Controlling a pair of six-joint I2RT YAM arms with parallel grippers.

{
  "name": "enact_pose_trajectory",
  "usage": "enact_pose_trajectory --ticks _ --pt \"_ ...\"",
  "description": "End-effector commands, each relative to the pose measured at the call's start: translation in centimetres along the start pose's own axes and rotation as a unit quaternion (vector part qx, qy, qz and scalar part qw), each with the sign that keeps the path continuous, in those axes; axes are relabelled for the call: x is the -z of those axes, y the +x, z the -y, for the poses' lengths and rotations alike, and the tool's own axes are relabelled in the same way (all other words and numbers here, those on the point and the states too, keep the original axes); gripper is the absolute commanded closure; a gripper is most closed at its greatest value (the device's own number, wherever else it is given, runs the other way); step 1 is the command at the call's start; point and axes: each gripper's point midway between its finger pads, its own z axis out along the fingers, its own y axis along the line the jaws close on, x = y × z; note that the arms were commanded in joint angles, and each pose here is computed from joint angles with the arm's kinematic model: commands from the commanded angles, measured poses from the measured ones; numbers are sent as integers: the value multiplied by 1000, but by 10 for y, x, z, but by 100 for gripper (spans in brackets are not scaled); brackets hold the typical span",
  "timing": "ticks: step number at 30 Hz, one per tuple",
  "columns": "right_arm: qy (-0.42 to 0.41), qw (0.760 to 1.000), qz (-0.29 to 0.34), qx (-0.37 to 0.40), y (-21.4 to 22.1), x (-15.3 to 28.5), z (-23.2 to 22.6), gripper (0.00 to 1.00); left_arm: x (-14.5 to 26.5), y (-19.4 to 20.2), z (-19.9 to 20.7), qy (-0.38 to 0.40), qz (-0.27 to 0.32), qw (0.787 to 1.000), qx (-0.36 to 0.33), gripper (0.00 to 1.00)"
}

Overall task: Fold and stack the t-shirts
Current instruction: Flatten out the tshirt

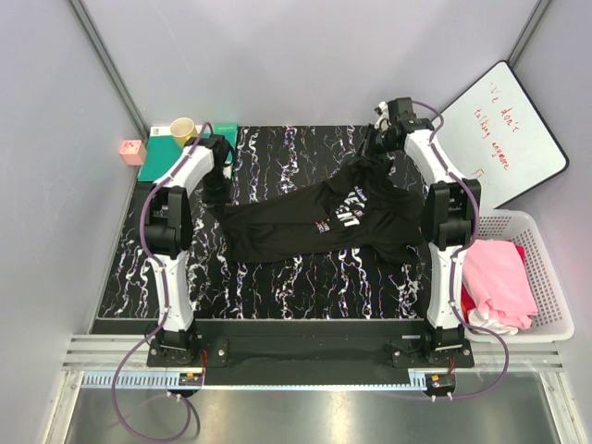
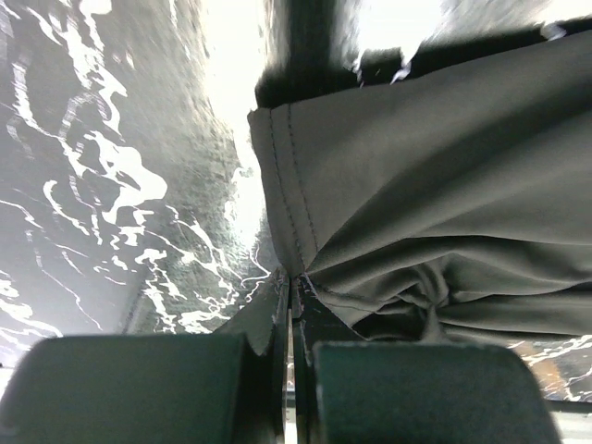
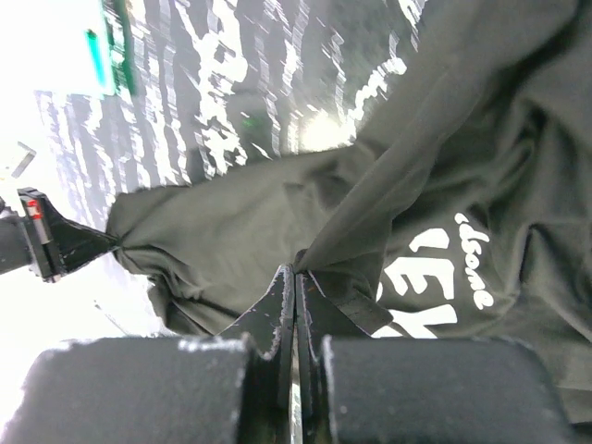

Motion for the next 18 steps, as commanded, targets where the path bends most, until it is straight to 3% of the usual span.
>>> enact_pose_trajectory --ticks 1,11,18 --pt "-49 992 93 69 -42 68 -73 100 51 -28 -2 6 87 996 7 100" --pt "-68 965 210 142 -80 160 -134 100 140 -67 -7 14 232 972 29 100" --pt "-59 946 263 182 -65 232 -155 100 201 -60 -8 40 321 946 35 100"
